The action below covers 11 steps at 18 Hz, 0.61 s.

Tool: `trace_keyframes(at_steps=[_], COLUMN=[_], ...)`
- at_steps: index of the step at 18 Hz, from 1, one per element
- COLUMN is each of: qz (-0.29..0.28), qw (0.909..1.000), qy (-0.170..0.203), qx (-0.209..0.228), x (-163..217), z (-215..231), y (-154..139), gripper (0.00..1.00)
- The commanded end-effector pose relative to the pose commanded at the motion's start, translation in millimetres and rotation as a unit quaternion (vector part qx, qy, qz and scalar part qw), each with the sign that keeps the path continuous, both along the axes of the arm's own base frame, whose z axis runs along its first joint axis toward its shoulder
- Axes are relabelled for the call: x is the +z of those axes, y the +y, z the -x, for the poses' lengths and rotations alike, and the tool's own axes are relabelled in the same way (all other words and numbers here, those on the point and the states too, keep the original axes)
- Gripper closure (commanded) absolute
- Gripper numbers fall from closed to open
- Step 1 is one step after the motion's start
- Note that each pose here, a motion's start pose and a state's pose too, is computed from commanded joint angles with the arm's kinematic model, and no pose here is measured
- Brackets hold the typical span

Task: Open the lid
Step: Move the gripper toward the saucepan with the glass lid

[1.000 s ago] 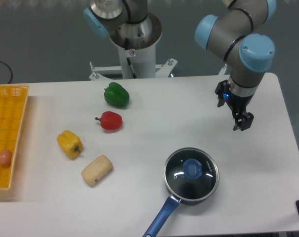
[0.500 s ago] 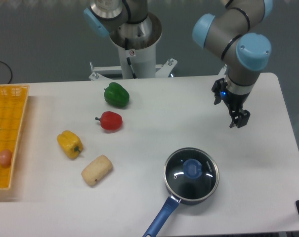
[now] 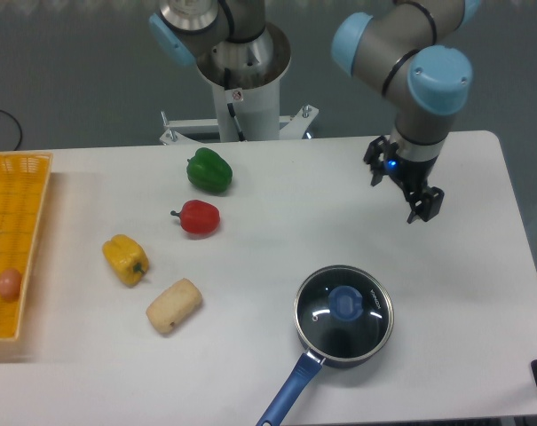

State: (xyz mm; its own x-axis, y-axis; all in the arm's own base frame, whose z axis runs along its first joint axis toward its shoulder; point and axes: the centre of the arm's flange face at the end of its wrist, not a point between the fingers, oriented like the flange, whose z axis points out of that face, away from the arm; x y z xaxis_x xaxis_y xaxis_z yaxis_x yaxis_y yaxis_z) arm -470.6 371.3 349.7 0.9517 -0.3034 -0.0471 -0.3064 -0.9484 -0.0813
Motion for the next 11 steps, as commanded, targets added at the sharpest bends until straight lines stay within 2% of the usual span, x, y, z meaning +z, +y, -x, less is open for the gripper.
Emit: trace_keyframes(at_steps=[11], qz=[-0.009], qw=[0.9988], qy=[0.024], qx=[-0.042], x=[1], z=[27], y=[61], gripper=[0.0])
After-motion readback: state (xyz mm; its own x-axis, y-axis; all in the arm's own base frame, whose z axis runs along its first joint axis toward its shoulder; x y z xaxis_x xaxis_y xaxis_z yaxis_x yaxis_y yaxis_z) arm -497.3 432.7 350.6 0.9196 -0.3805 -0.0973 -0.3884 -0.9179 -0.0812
